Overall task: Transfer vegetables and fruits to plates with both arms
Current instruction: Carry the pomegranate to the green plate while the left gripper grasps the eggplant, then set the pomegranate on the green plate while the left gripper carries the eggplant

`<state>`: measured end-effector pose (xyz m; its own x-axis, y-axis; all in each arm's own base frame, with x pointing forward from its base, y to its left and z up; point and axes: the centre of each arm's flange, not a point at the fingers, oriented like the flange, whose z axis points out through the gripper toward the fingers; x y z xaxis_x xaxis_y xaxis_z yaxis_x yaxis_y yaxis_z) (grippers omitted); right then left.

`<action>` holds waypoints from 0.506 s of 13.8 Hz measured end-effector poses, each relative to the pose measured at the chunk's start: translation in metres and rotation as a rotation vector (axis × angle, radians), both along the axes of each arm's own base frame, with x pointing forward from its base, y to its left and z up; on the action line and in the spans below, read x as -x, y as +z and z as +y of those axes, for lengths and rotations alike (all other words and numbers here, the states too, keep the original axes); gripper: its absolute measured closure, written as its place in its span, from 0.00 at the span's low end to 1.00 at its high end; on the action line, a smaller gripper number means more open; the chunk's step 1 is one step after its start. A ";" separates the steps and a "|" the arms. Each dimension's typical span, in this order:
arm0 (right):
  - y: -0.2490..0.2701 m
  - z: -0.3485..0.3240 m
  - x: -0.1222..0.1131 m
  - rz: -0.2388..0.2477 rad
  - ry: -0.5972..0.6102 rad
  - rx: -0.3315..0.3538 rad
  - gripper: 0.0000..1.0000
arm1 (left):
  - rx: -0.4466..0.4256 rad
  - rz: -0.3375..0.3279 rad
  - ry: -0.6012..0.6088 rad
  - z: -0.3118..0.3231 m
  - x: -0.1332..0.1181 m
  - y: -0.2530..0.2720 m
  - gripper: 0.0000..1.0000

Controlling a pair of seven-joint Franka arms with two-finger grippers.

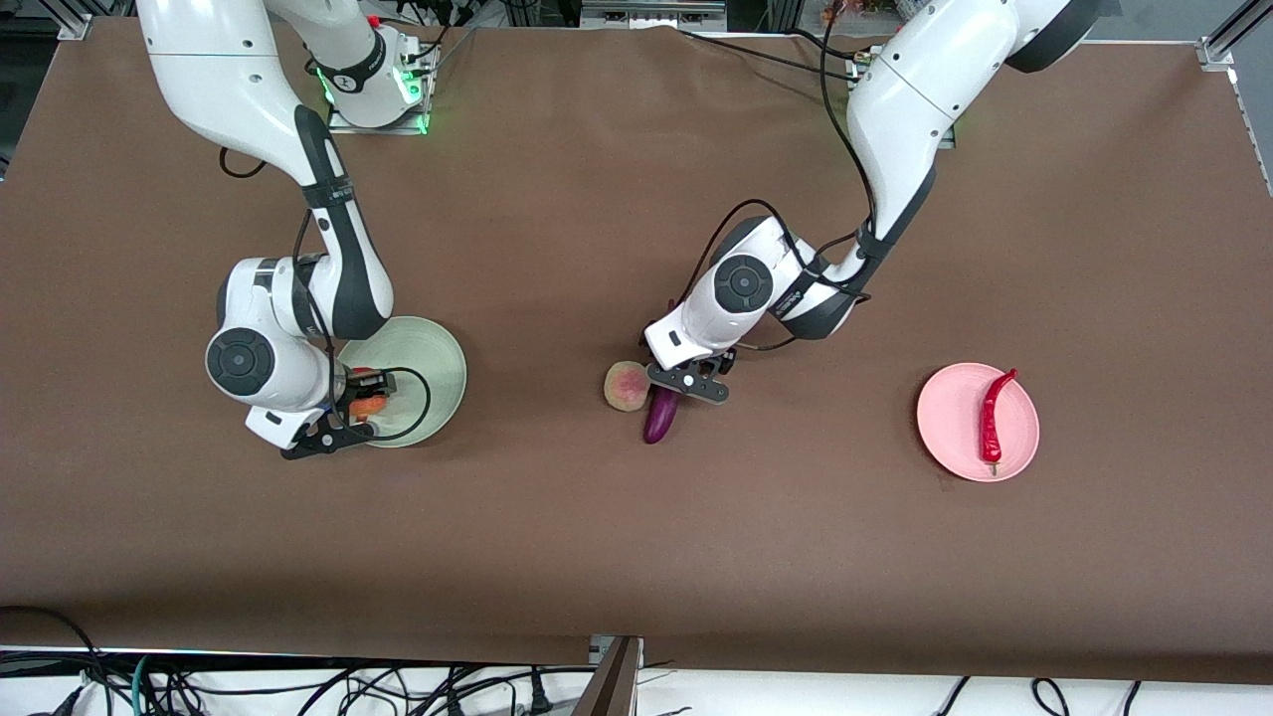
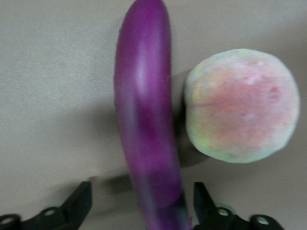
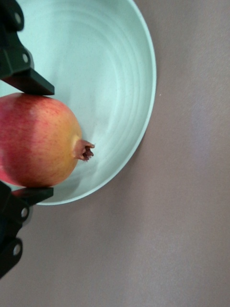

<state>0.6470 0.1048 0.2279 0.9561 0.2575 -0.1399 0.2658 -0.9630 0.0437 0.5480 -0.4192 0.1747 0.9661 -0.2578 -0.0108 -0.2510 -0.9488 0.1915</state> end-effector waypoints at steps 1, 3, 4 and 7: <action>0.005 0.005 -0.002 -0.009 0.002 -0.009 0.15 | -0.003 0.001 0.003 0.002 -0.001 -0.002 0.23; 0.022 0.020 -0.007 -0.011 0.000 -0.024 0.15 | -0.013 0.003 0.012 0.009 -0.006 -0.001 0.45; 0.031 0.028 -0.009 -0.002 -0.014 -0.027 0.15 | -0.028 0.016 0.018 0.016 -0.010 0.001 0.57; 0.056 0.086 -0.007 0.009 -0.125 -0.055 0.15 | -0.092 0.068 0.063 0.057 -0.033 0.025 0.64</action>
<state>0.6541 0.1911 0.2834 0.9799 0.1443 -0.1374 0.1440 -0.9895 -0.0122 0.5807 -0.3620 0.1993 0.9766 -0.1918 -0.0976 -0.1800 -0.9766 0.1178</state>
